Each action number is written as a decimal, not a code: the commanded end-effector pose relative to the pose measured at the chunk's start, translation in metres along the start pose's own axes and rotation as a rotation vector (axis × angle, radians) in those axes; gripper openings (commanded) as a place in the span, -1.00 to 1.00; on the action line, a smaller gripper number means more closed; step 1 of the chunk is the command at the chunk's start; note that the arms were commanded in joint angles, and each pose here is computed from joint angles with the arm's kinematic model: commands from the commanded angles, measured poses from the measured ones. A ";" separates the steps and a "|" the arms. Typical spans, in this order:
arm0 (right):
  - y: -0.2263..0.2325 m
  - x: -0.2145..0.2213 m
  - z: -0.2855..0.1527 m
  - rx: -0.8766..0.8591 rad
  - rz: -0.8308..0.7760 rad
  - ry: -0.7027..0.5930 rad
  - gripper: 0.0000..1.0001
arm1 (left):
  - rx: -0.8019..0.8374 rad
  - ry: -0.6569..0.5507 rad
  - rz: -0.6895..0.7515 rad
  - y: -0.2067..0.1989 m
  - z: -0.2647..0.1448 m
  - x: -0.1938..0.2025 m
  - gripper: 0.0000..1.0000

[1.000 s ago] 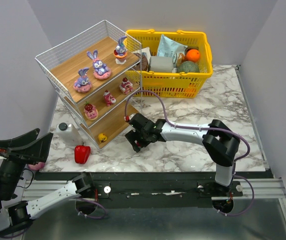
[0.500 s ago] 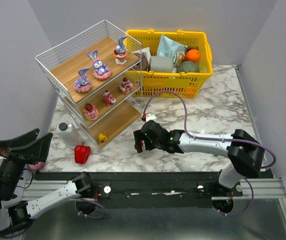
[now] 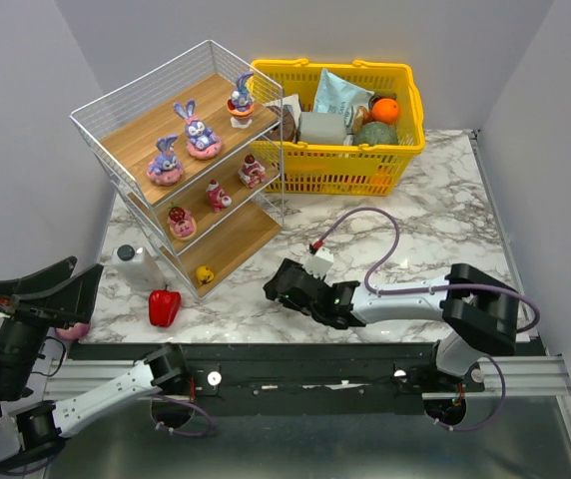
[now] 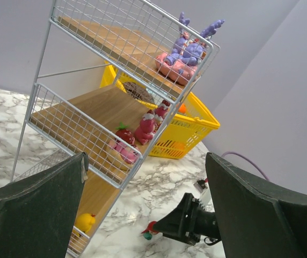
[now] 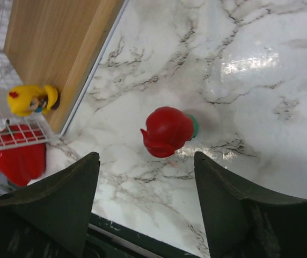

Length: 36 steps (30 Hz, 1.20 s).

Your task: Place and organize the plastic toys onto the shelf

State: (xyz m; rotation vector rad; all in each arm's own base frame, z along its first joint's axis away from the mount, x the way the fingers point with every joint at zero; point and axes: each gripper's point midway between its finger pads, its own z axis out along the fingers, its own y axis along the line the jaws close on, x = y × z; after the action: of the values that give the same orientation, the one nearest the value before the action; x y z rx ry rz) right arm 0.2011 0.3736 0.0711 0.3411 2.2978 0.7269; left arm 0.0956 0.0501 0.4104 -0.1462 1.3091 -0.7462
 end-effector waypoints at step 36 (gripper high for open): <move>-0.029 -0.009 0.028 0.208 0.169 -0.131 0.00 | 0.015 -0.032 -0.050 0.019 -0.018 -0.012 0.98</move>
State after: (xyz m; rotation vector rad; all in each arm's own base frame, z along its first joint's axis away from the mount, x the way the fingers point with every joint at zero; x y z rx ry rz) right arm 0.2191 0.3662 0.0520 0.6367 2.2460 0.6095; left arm 0.0955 0.0504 0.4053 -0.1322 1.3276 -0.7313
